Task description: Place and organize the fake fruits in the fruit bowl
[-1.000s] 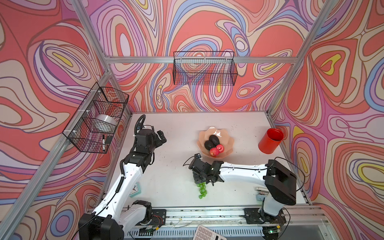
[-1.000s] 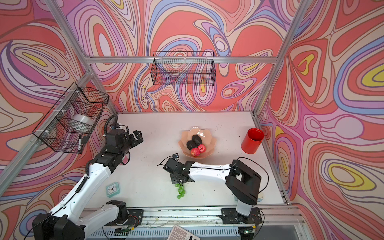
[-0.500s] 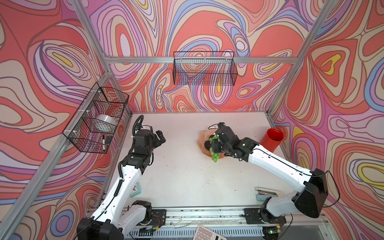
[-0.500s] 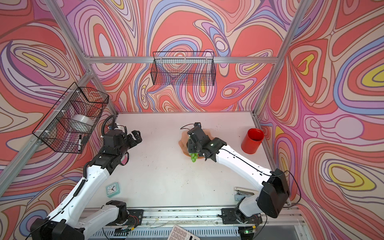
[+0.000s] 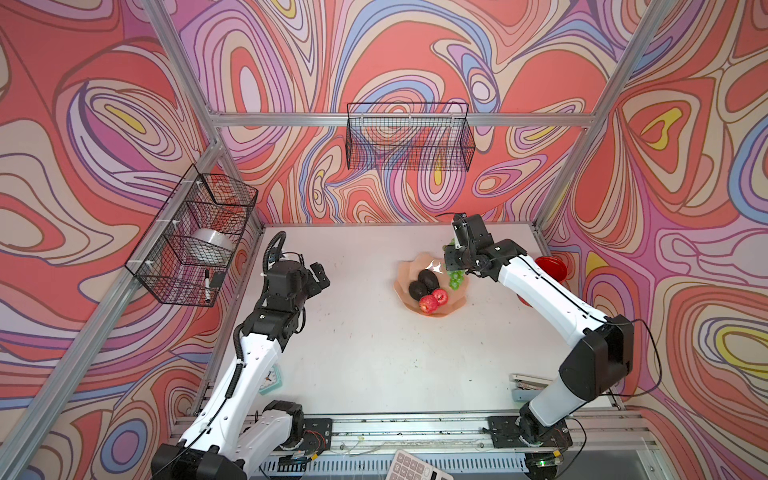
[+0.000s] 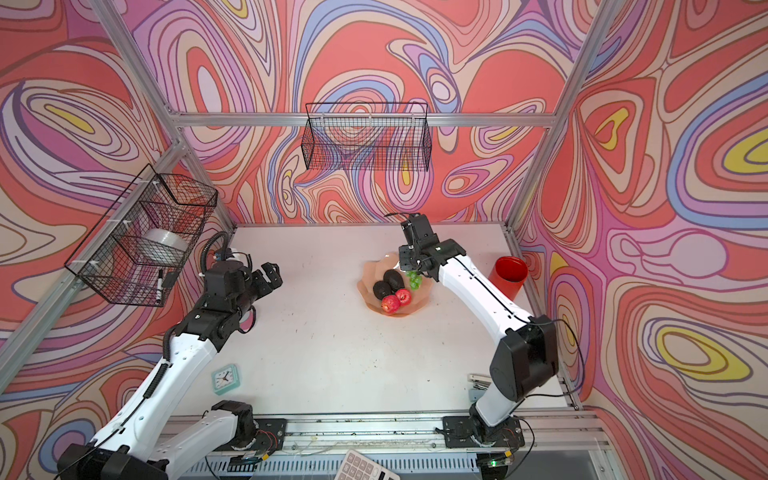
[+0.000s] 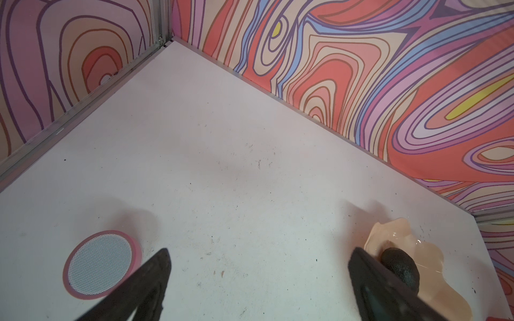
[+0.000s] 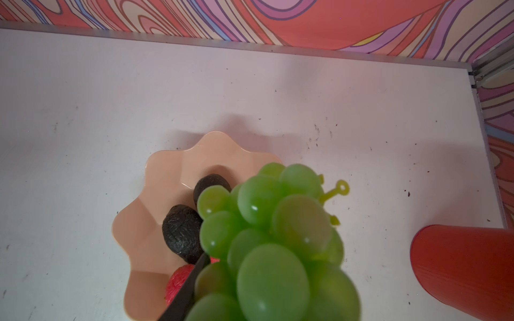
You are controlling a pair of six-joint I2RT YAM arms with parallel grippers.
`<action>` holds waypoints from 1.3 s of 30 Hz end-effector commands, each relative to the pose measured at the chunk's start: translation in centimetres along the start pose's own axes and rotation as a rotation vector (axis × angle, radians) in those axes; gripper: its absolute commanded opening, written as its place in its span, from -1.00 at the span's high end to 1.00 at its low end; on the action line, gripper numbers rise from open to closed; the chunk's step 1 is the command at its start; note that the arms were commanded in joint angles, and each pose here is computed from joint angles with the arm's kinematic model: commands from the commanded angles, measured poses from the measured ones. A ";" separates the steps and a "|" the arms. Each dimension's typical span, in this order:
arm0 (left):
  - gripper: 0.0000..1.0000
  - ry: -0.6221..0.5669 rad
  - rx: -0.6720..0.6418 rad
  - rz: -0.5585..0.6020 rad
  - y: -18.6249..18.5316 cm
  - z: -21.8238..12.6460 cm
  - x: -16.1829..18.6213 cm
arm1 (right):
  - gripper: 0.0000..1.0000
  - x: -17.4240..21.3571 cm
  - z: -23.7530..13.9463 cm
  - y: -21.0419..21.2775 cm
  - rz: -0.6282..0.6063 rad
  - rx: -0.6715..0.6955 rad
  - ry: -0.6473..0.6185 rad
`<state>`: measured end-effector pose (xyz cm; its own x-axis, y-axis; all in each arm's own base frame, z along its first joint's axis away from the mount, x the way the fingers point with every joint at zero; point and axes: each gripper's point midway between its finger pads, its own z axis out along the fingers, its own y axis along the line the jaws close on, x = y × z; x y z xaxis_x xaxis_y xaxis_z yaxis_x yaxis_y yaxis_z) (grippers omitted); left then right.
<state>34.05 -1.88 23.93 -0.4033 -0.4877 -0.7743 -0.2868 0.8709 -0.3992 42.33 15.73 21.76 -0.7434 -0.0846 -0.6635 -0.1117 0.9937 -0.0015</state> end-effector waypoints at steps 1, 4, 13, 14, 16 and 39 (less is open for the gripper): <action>-1.00 0.012 -0.014 0.006 0.6 -0.1 0.4 | 0.10 0.2 1.4 -0.3 -0.055 0.006 0.031; -1.00 0.015 -0.009 0.001 0.5 0.1 0.5 | 0.10 0.6 3.2 -0.4 -0.072 0.007 0.062; -1.00 0.030 -0.004 -0.012 0.4 0.4 0.8 | 0.09 2.2 8.0 -0.4 -0.087 -0.001 0.143; -1.00 0.030 -0.003 -0.012 0.4 0.4 0.9 | 0.09 2.4 8.4 -0.4 -0.090 0.000 0.151; -1.00 0.030 -0.005 -0.012 0.4 0.4 0.8 | 0.08 2.7 9.2 -0.5 -0.097 0.006 0.164; -1.00 -0.031 0.000 0.048 0.3 -0.3 -0.5 | -0.73 -1.8 7.4 -0.7 -0.076 -0.027 0.029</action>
<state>34.09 -2.06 23.37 -0.4265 -0.4722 -0.7715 -0.2759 0.8802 -0.3862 47.80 15.94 11.93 -0.8275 -0.1934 -0.5272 -0.1953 0.9793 -0.0526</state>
